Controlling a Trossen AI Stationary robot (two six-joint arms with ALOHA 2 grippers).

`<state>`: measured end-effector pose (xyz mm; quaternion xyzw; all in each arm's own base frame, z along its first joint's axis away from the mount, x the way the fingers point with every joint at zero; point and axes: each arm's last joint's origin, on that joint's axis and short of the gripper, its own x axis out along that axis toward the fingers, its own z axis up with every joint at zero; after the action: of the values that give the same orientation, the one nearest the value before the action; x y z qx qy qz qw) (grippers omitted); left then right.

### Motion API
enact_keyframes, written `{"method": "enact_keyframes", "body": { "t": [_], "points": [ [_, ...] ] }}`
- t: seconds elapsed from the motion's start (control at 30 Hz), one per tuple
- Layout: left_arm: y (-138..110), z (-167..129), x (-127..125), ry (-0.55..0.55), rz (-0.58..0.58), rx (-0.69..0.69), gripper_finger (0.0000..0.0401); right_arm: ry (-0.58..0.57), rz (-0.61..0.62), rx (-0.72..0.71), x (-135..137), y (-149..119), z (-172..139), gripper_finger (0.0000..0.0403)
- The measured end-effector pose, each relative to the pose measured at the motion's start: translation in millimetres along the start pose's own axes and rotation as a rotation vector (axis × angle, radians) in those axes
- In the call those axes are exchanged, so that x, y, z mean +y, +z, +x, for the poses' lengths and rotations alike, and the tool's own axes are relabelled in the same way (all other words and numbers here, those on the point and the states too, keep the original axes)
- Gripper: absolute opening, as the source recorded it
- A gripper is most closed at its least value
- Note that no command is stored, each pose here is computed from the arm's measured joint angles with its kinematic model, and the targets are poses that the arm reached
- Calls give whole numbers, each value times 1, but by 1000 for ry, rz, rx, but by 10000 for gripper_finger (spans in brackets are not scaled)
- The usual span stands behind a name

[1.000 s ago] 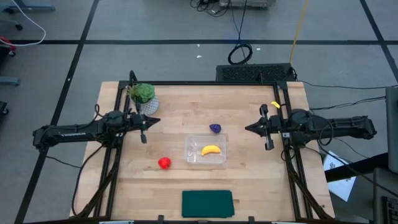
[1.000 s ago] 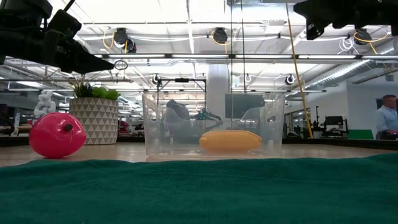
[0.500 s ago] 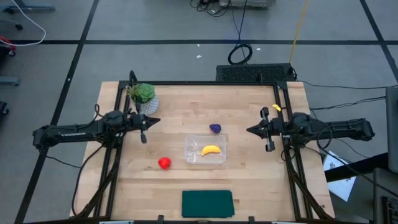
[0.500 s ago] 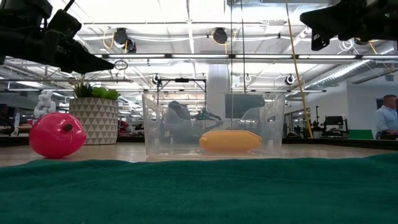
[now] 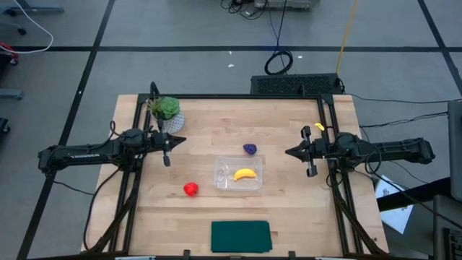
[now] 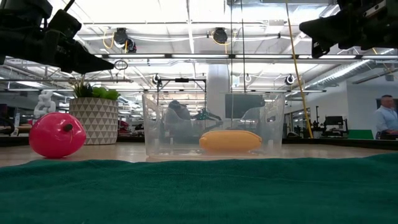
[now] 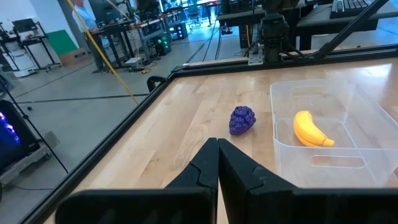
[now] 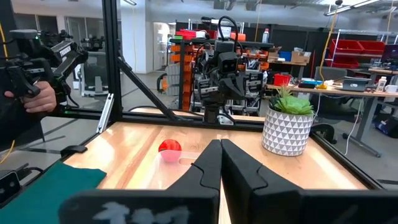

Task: Pick and placing Produce into tupperware
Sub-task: Put the apple into the transparent bin

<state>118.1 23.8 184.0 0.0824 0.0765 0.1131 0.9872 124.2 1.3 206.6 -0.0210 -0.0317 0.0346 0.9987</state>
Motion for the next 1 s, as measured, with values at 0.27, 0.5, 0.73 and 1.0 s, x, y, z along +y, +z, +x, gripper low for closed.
{"method": "enact_keyframes", "body": {
  "t": [0.27,0.5,0.73,1.0],
  "points": [
    [0,0,0,0,1,0,6,0,0,0,0,0,0,0],
    [0,0,0,-1,22,3,6,-1,-5,-8,0,1,0,0],
    [-1,0,-1,-29,25,4,6,3,-25,-8,0,1,0,0],
    [4,0,-3,-100,23,-52,5,3,-25,-8,0,1,0,0]
  ]
}}
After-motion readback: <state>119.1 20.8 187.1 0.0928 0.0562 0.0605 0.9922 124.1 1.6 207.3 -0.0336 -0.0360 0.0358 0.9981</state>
